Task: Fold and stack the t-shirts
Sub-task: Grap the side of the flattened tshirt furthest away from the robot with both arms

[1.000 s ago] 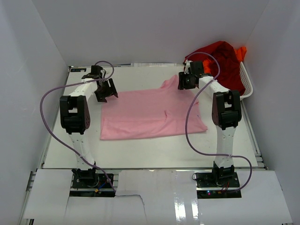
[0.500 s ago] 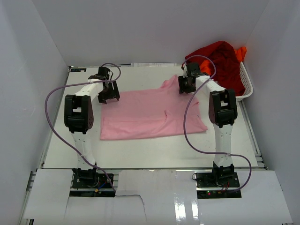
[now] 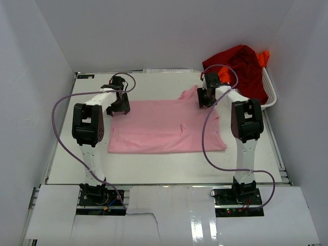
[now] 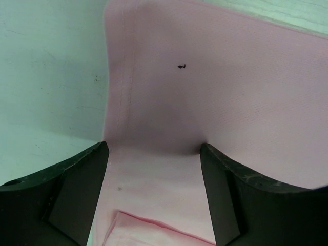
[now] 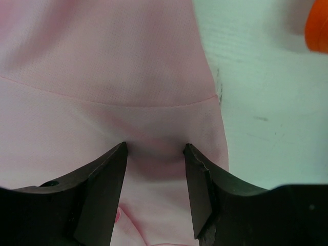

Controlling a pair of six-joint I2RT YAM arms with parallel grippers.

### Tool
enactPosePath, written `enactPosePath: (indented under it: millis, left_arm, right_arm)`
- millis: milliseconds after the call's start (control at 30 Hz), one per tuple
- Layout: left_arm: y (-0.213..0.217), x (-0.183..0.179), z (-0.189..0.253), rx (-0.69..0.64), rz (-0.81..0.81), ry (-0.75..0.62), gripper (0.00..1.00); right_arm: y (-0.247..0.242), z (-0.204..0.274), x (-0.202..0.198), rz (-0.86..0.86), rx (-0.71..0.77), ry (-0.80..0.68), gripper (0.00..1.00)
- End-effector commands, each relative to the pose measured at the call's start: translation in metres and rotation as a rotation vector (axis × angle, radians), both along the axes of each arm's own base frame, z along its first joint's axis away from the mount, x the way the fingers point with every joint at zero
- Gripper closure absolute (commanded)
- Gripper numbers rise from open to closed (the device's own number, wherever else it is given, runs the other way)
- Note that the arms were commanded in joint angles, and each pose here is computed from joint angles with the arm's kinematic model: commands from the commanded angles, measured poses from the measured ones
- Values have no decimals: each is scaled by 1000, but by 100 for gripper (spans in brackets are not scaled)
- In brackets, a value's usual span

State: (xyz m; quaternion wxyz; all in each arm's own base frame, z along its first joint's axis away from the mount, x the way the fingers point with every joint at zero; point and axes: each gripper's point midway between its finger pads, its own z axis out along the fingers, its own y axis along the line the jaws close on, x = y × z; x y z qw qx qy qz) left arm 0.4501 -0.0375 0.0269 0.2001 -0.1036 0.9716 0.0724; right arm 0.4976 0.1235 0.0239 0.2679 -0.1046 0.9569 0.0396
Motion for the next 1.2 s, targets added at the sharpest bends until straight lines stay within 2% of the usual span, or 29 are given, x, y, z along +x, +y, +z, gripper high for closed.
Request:
enactPosePath:
  millis: [0,367,567,667,767,800,900,933,1033,1167]
  left_arm:
    - [9,-22,-6,67,2,58,18]
    - [0,-74,-9,60,4,114,18]
    - [2,-92,-5,63,17,115,18]
    - [3,-85,4,73,26,85,18]
    - [-4,-57,28,50,26,8,17]
    - [-3,-60,28,53,26,21,17]
    - [-9,-39,51,33,24,2,17]
    - [-14,-22,66,18,24,-42,17]
    - [-22,-1,89,-17,17,-92,16]
    - [-18,18,99,-23,32,-128,16]
  right_arm:
    - [-13,-12,-39,-28,-41,116,45]
    - [-18,-19,-92,-31,-75,191,46]
    - [-19,-15,-96,-36,-81,179,45]
    - [-16,-6,-86,-39,-76,152,45]
    - [-12,19,-63,-44,-71,115,45]
    - [-10,25,-58,-42,-64,104,45]
    - [-2,46,-41,-36,-35,66,44]
    - [1,51,-37,-34,-26,58,44]
    - [8,65,-26,-23,5,32,44]
    - [20,72,-7,1,52,-20,44]
